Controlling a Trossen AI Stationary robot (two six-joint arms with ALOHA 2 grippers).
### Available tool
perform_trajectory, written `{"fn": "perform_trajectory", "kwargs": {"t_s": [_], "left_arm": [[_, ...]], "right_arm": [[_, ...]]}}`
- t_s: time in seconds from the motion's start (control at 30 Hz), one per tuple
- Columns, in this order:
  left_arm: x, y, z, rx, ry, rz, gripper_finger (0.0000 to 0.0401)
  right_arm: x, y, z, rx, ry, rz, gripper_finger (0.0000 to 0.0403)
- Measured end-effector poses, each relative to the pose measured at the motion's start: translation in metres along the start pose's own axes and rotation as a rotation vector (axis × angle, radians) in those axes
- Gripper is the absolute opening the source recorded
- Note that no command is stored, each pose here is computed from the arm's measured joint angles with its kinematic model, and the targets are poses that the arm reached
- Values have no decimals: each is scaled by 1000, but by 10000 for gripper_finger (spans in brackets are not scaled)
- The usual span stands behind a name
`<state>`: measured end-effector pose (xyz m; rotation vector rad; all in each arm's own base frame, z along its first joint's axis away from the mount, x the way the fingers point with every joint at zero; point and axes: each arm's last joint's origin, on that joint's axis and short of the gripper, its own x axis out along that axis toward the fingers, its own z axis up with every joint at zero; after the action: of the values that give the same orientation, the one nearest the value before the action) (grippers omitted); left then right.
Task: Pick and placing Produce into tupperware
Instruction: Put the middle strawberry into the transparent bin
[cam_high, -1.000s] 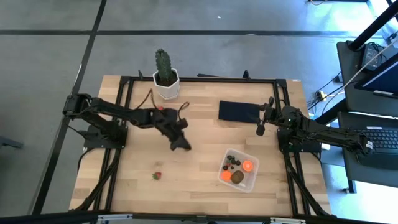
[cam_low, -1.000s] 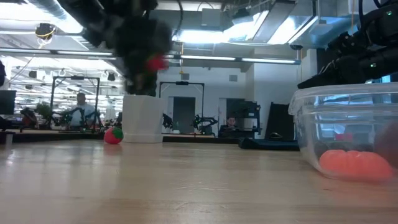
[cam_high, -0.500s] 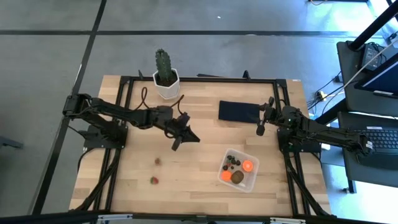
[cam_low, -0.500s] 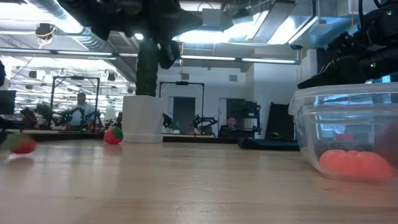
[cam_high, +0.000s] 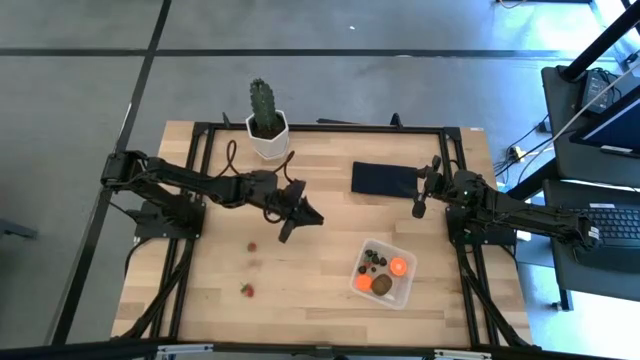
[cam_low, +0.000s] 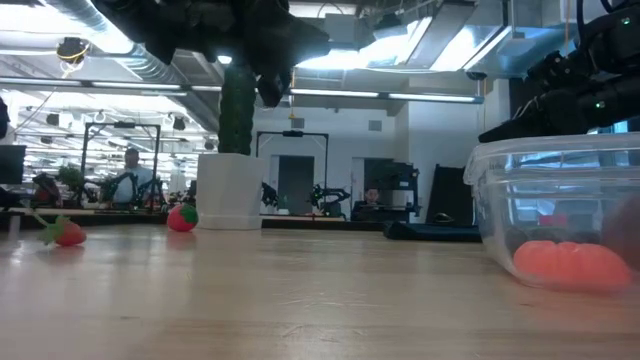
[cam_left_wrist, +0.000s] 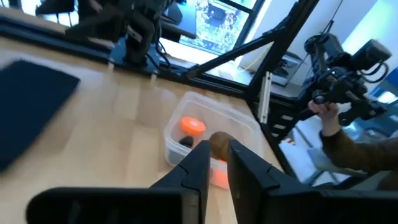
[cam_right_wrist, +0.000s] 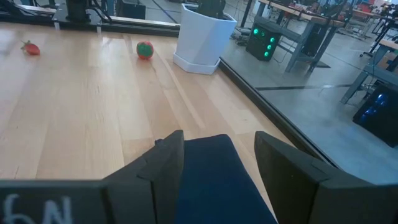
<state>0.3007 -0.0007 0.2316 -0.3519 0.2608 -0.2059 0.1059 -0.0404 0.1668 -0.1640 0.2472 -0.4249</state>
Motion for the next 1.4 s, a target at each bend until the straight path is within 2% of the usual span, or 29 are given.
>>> {"fn": "perform_trajectory", "kwargs": {"t_s": [0.17,0.47,0.63,0.8,0.97,1.2,1.4], "left_arm": [[0,0,4,29,-45,12,91],[-1,2,3,27,-33,13,265],[-1,2,4,28,-48,39,326],[-1,4,5,24,-77,121,345],[-1,7,6,22,-100,195,342],[0,3,4,26,-86,187,339],[2,-4,1,106,-66,168,339]], "right_arm": [[0,0,0,-1,0,0,198],[0,0,0,-1,0,0,198],[0,0,0,0,1,0,198],[0,0,0,0,0,-1,198],[0,0,0,-1,3,0,198],[0,0,-2,-3,17,3,198],[0,1,-3,-4,31,6,198]]}}
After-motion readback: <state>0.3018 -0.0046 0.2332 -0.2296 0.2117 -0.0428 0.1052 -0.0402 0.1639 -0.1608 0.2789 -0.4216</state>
